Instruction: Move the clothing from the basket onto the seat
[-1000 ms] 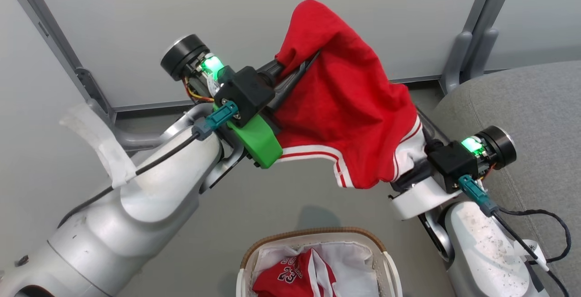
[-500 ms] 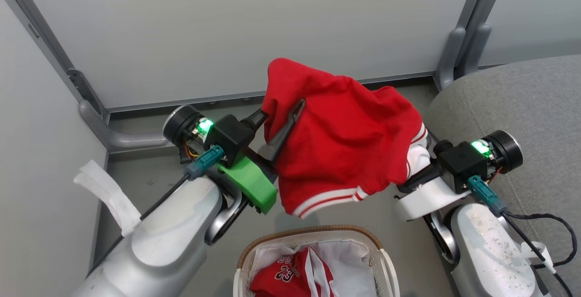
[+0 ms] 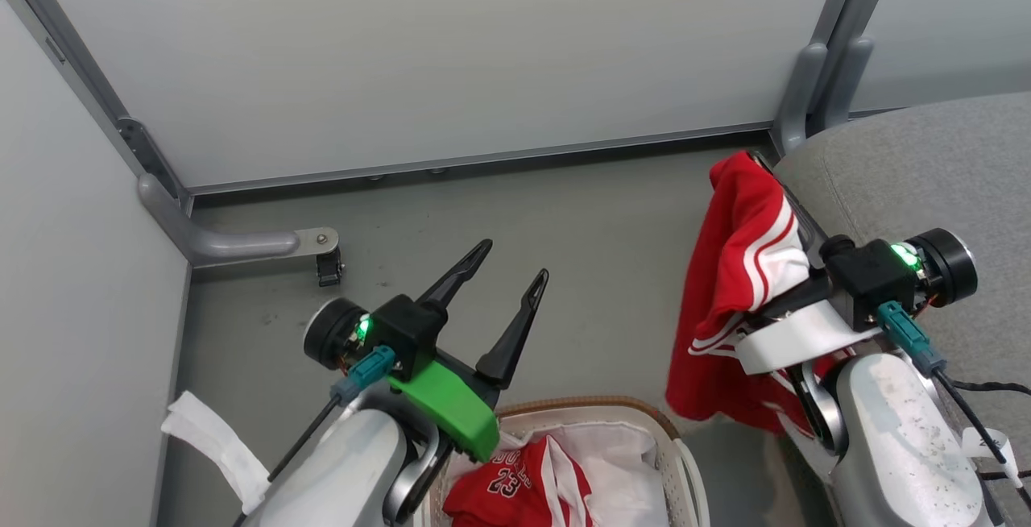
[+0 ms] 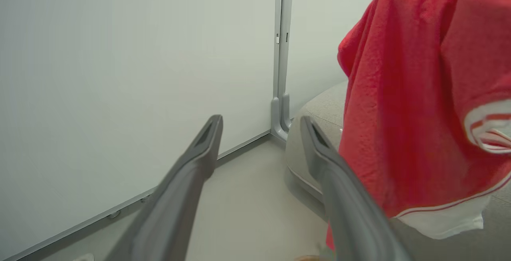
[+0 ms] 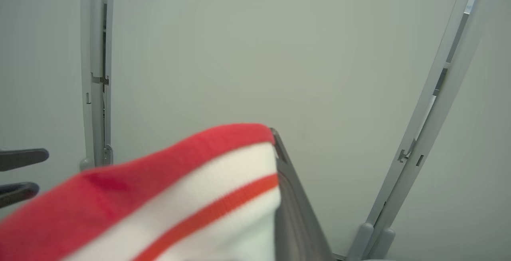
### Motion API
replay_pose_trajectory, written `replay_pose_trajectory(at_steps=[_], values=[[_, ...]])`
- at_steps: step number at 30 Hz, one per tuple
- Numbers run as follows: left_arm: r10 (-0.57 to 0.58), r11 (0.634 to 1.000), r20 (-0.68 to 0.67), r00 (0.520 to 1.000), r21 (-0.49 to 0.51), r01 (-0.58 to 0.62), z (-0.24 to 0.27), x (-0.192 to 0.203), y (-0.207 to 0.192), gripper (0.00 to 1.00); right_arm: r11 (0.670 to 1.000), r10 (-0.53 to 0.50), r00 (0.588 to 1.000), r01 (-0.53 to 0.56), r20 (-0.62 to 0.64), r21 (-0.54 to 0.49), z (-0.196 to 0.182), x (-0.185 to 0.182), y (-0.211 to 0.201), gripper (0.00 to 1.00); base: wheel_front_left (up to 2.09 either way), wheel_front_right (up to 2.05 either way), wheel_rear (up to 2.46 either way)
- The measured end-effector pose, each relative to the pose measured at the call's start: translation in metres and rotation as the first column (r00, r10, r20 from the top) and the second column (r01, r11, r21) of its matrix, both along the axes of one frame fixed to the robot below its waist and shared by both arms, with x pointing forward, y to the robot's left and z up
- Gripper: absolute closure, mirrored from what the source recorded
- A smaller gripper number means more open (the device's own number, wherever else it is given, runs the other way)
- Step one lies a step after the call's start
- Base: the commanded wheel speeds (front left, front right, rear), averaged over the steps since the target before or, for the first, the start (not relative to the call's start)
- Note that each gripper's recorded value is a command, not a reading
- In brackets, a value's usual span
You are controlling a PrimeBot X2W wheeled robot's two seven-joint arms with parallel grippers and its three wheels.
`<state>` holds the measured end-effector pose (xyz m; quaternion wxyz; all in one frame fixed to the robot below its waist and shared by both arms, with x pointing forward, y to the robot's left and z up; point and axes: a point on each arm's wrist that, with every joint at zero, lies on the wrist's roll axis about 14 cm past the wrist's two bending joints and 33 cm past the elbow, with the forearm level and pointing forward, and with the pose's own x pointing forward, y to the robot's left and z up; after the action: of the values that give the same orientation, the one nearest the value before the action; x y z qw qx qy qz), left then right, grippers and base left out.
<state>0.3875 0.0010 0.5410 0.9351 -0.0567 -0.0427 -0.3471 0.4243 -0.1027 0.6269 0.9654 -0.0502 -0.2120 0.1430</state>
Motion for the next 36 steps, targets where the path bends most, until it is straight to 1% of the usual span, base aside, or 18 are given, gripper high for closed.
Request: replay_pose_trajectory(at_steps=[7,14,19,24,26,27,31,36], values=[[0.05,0.998,-0.066,0.997,-0.04,-0.053,-0.018,-0.009,0.005,0.0,0.999,-0.038,0.999,0.038,-0.025,0.008,-0.009,0.001,-0.013,1.0,0.0,0.0,0.0],[0.07,0.996,-0.094,0.993,-0.055,-0.076,-0.026,-0.011,0.007,0.0,0.998,-0.061,0.997,0.061,-0.044,0.003,-0.016,0.003,-0.02,1.0,0.0,0.0,0.0],[0.05,0.995,-0.098,0.994,-0.076,-0.058,-0.025,-0.013,-0.003,0.0,0.995,-0.098,0.994,0.098,-0.041,-0.003,-0.015,0.005,-0.033,1.0,0.0,0.0,0.0],[0.007,0.997,-0.102,0.995,-0.081,-0.015,-0.027,-0.013,-0.018,0.0,0.987,-0.163,0.986,0.163,-0.029,-0.008,-0.011,0.003,-0.056,1.0,0.0,0.0,0.0],[-0.024,0.997,-0.103,0.994,-0.079,0.015,-0.028,-0.015,-0.028,0.0,0.979,-0.204,0.979,0.204,-0.023,-0.012,-0.009,0.0,-0.071,1.0,0.0,0.0,0.0],[-0.053,0.996,-0.103,0.993,-0.077,0.045,-0.029,-0.015,-0.038,0.0,0.971,-0.241,0.97,0.241,-0.023,-0.014,-0.009,-0.004,-0.084,1.0,0.0,0.0,0.0],[-0.122,0.99,-0.106,0.987,-0.076,0.115,-0.032,-0.018,-0.06,0.0,0.944,-0.331,0.943,0.33,-0.027,-0.022,-0.011,-0.016,-0.117,1.0,0.0,0.0,0.0],[-0.223,0.974,-0.113,0.968,-0.073,0.215,-0.038,-0.025,-0.091,0.0,0.893,-0.449,0.893,0.448,-0.036,-0.031,-0.014,-0.037,-0.16,1.0,0.0,0.0,0.0]])
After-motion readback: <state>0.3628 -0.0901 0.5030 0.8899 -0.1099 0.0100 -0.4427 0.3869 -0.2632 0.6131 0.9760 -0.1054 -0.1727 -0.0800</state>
